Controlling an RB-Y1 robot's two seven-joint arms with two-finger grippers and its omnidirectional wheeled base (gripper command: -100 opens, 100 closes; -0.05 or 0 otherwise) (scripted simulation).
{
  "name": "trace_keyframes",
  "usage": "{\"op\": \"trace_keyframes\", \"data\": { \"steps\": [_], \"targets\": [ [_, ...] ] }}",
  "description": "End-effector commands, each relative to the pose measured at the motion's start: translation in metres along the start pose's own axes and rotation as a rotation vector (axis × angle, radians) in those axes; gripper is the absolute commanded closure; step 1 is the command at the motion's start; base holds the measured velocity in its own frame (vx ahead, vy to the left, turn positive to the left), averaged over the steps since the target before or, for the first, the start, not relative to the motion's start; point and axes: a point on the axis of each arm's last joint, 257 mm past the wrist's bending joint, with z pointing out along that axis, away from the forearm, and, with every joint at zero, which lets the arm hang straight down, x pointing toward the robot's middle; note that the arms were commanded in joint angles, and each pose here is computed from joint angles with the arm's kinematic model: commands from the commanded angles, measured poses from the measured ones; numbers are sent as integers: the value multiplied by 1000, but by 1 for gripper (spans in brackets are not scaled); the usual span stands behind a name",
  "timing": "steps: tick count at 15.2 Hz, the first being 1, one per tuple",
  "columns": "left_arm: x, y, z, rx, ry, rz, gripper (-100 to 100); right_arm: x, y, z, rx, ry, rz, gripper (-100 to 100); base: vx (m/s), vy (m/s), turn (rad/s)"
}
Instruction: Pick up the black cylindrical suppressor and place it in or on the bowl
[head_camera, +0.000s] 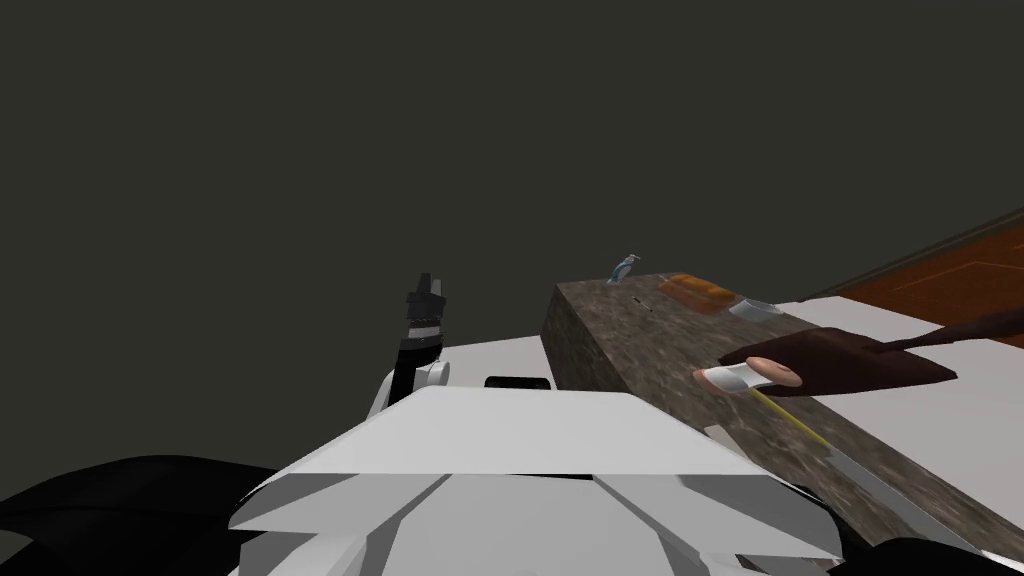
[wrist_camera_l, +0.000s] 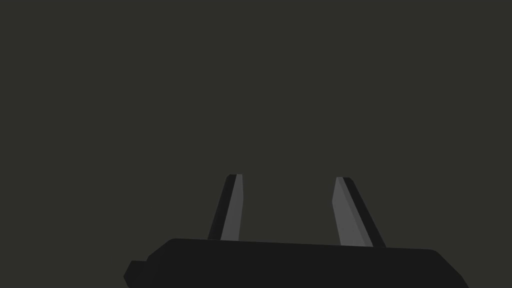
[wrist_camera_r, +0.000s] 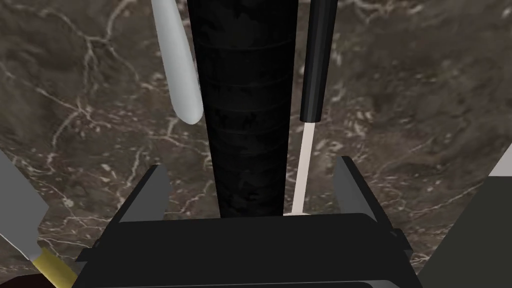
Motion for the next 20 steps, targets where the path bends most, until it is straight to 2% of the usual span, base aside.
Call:
{"op": "trace_keyframes", "data": {
  "steps": [1, 2, 3, 4, 8, 9, 10, 14, 17, 19, 20],
  "targets": [
    [0, 0, 0, 0, 0, 0, 0, 26, 9, -4, -24, 60, -5, -100, -12, -41, 33],
    [0, 0, 0, 0, 0, 0, 0, 35, 12, -5, -31, 80, -5, -100, -30, -48, 18],
    [0, 0, 0, 0, 0, 0, 0, 22, 7, -3, -19, 51, -4, -100, -21, -32, 5],
    [0, 0, 0, 0, 0, 0, 0, 34, 16, 4, -20, 59, 6, -100, 5, -30, 62],
    [0, 0, 0, 0, 0, 0, 0, 45, 28, 15, -20, 60, 18, -100, 29, -34, 61],
    [0, 0, 0, 0, 0, 0, 0, 42, 24, 12, -21, 59, 14, -100, 17, -16, 19],
    [0, 0, 0, 0, 0, 0, 0, 43, 24, 13, -20, 59, 14, 100, 6, -6, 1],
    [0, 0, 0, 0, 0, 0, 0, 43, 25, 13, -21, 59, 17, 100, 0, 0, 0],
    [0, 0, 0, 0, 0, 0, 0, 30, 12, 0, -21, 58, 1, 100, -22, 32, -69],
    [0, 0, 0, 0, 0, 0, 0, 31, 11, 1, -19, 58, 1, 100, -27, 29, -41],
    [0, 0, 0, 0, 0, 0, 0, 29, 4, -9, -20, 57, 26, 100, -18, 12, 120]
  ]
}}
